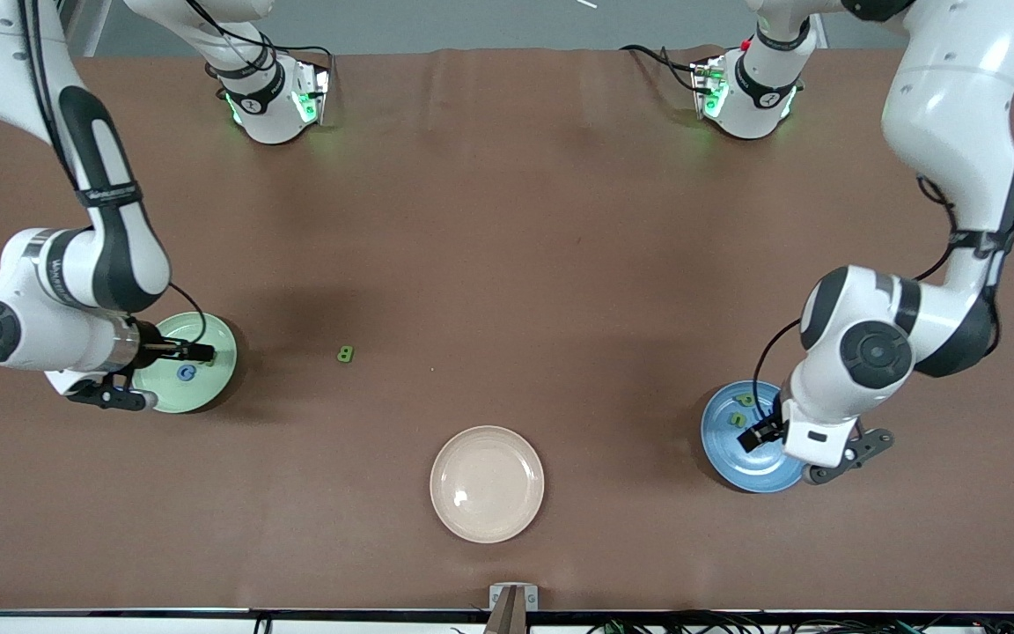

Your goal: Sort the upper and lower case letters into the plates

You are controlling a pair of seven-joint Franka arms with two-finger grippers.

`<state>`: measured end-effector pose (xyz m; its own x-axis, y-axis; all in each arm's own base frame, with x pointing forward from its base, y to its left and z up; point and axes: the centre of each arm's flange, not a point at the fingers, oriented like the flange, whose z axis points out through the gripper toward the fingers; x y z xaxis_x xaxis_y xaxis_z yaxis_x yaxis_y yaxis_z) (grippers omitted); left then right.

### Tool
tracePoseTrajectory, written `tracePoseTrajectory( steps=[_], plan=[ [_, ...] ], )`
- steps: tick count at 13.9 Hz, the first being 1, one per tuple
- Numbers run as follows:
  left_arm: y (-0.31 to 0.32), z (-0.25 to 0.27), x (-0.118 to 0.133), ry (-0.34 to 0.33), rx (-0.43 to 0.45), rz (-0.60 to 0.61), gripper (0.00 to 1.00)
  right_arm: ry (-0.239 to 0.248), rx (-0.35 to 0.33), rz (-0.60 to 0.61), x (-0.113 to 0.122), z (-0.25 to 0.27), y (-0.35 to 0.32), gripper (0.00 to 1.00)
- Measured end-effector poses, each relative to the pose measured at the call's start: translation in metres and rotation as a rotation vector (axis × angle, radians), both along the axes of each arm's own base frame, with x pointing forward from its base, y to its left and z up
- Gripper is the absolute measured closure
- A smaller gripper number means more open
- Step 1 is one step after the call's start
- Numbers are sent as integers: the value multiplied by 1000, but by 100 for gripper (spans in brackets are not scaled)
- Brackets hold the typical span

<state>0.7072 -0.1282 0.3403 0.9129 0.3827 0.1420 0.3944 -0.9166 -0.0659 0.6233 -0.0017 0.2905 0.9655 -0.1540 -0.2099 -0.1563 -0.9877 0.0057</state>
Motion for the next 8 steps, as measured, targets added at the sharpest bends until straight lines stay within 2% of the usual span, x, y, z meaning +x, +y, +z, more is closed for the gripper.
tracePoseTrajectory(
  steps=[2,5,8],
  plan=[
    [-1,48,-7,0,8,-31,0,-22,-12,-10,1,-2,54,0],
    [1,120,-30,48,24,-94,0,-64,-20,-27,-2,-18,121,0],
    [17,189,-59,82,0,-187,0,-88,6,-20,-5,-52,158,0]
  ],
)
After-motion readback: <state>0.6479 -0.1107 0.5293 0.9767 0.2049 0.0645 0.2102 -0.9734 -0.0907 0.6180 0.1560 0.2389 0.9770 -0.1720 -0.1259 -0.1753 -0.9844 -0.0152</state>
